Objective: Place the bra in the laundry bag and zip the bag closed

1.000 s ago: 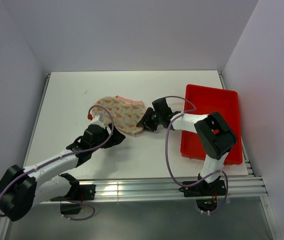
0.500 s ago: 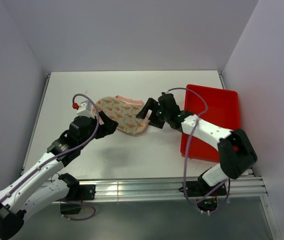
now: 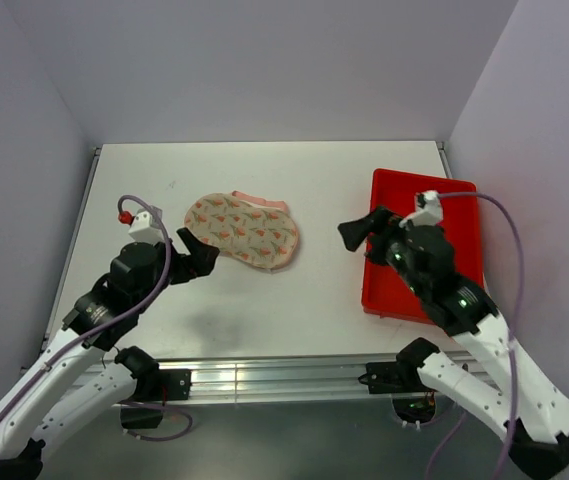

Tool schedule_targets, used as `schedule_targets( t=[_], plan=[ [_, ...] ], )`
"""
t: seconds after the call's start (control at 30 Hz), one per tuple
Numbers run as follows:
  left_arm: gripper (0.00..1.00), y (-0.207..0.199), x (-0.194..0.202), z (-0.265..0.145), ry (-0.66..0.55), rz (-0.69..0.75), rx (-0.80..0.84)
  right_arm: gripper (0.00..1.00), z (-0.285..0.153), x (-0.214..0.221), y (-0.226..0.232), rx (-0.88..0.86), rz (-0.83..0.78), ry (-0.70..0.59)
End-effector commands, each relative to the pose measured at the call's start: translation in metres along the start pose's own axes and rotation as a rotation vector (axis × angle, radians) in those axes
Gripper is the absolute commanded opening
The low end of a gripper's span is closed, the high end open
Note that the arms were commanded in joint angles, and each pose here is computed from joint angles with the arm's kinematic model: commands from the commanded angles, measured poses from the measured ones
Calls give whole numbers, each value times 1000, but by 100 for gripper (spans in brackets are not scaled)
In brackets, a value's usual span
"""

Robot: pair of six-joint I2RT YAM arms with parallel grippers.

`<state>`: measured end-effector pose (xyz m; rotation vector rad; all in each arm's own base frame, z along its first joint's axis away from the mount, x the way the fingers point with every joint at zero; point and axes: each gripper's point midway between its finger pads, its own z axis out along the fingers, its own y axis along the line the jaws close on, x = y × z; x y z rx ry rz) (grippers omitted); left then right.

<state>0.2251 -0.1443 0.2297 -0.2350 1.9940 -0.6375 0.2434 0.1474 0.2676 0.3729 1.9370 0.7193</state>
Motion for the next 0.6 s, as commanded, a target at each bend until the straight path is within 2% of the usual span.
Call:
schedule_targets(
  t=[0.0, 0.13, 0.57],
  plan=[
    [98, -10, -23, -15, -76, -2, 43, 100, -31, -18, -34, 117, -72, -106],
    [98, -3, -23, -21, -77, 16, 18, 100, -57, -29, -43, 111, -75, -178],
    [99, -8, -30, -40, -99, 44, 70, 100, -52, -14, -55, 111, -97, -160]
  ],
)
